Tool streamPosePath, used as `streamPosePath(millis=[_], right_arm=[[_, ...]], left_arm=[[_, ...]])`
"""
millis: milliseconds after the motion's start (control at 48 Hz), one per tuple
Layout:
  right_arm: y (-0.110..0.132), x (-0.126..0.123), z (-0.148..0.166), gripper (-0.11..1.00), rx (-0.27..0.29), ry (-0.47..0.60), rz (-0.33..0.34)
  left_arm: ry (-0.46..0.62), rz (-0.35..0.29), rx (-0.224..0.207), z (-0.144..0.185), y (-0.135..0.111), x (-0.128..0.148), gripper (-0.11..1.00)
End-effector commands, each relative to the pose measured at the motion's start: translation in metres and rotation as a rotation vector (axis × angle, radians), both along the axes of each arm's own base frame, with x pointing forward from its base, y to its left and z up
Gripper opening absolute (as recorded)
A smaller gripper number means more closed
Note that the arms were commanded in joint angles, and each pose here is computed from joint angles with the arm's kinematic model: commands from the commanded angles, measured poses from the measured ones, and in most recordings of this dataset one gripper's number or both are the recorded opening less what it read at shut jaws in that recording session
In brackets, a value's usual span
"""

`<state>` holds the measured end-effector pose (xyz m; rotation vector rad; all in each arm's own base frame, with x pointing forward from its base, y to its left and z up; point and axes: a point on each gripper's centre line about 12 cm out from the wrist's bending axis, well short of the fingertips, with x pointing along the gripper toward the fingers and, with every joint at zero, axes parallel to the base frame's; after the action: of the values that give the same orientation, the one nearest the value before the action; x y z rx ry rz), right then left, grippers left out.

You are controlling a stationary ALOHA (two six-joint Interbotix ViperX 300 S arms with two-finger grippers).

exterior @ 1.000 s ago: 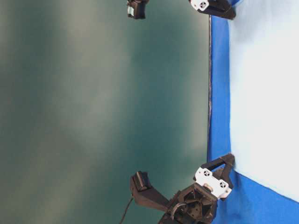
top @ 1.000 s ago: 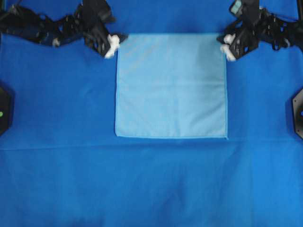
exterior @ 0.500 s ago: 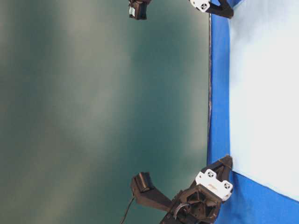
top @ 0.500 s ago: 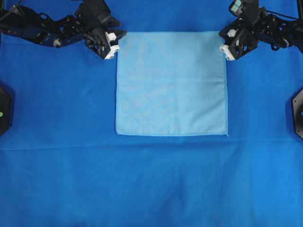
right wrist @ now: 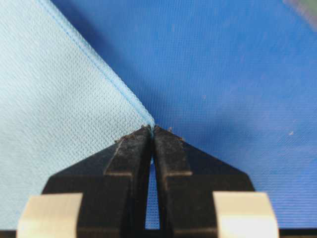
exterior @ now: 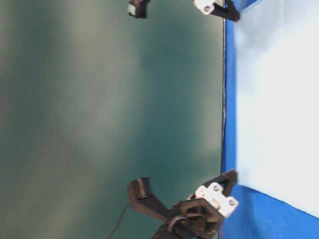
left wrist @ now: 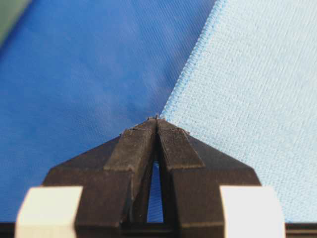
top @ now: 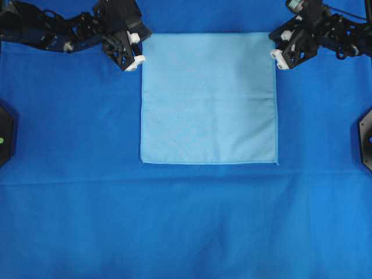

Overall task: Fold the light blue towel.
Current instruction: 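Grasp the far towel corners with left and right grippers, then pull the far edge toward the near edge, folding the towel in half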

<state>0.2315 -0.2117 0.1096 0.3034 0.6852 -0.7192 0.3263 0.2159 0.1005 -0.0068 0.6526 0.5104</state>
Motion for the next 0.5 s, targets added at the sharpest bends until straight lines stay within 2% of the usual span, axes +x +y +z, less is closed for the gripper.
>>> streamPosePath(millis=[0, 208, 312, 479], right_arm=[[0.000, 0.000, 0.017, 0.02, -0.031, -0.040, -0.005], [0.008, 0.000, 0.019, 0.02, -0.024, -0.040, 0.010], [0.016, 0.002, 0.020, 0.02, -0.011, -0.033, 0.030], [0.042, 0.005, 0.027, 0.02, 0.030, -0.022, 0.083]], left_arm=[[-0.044, 0.001, 0.031, 0.022, 0.001, 0.000, 0.00], [-0.038, -0.022, 0.025, 0.020, -0.009, 0.002, 0.01], [-0.035, -0.053, 0.022, 0.021, -0.021, 0.005, 0.00], [-0.005, -0.152, 0.022, 0.032, -0.057, 0.007, 0.00]])
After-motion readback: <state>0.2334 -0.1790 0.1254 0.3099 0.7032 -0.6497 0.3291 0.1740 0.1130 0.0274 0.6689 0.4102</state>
